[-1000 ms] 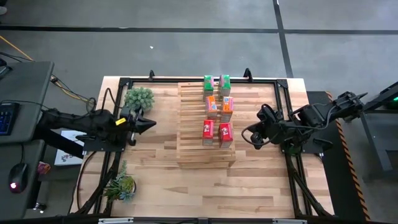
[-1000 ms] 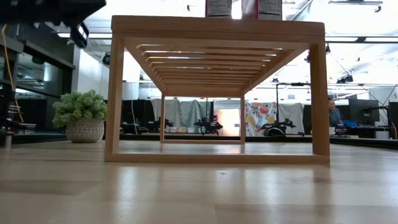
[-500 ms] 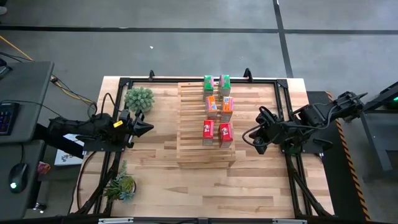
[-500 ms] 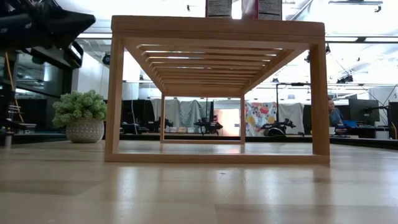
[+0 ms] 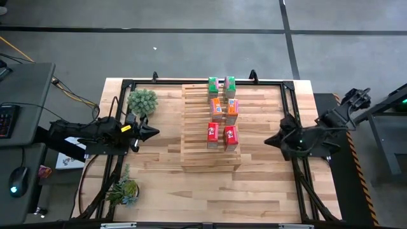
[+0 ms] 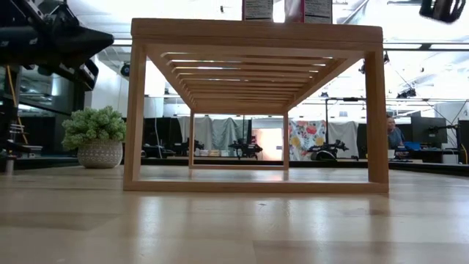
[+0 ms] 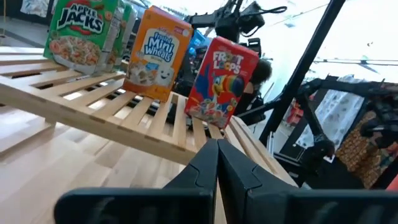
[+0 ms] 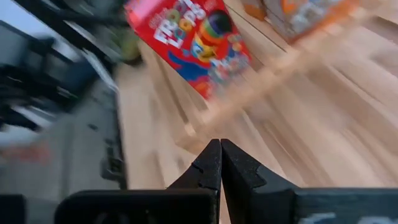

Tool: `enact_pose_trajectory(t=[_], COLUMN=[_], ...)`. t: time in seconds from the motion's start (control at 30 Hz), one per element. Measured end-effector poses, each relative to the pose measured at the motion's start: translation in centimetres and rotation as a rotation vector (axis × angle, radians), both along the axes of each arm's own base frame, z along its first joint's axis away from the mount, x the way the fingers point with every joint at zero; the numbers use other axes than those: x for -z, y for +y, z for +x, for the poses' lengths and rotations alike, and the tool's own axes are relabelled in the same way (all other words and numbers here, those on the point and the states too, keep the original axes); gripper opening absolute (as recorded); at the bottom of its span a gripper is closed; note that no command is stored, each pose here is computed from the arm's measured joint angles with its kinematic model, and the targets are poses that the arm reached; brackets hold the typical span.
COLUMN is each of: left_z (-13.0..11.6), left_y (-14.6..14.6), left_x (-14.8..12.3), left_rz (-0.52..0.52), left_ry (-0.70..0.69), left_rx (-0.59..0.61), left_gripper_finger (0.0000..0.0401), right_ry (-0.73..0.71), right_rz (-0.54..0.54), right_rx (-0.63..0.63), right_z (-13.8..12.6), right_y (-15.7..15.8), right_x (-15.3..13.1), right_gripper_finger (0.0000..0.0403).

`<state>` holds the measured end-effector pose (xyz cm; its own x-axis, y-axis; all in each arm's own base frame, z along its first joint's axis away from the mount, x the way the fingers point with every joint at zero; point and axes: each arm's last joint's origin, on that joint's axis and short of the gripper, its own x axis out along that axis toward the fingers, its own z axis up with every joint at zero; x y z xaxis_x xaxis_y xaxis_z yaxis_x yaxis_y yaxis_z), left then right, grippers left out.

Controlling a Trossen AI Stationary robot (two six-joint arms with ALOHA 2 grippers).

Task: Stack cereal on shelf
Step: Return to Home Position

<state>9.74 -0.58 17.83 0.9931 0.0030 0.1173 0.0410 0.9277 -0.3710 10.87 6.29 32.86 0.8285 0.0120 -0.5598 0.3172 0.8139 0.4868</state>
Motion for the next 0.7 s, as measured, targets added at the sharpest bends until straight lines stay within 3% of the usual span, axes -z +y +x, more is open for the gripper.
enact_pose_trajectory(t=[0.17,0.3,0.7], left_z=[0.0,0.0,0.0], left_y=[0.0,0.0,0.0], left_x=[0.0,0.0,0.0], left_rz=[0.0,0.0,0.001], left_ry=[0.002,0.002,0.001], left_rx=[-0.001,-0.002,-0.002], left_gripper_finger=[0.0,0.0,0.0], right_ry=[-0.348,-0.567,-0.649], right_rz=[0.027,-0.014,-0.135], right_rx=[-0.032,-0.027,-0.053], right_z=[-1.1,-1.7,-1.9], right_y=[-1.5,-3.1,-5.2], right_x=[3.9,5.8,12.2], right_gripper_finger=[0.0,0.0,0.0])
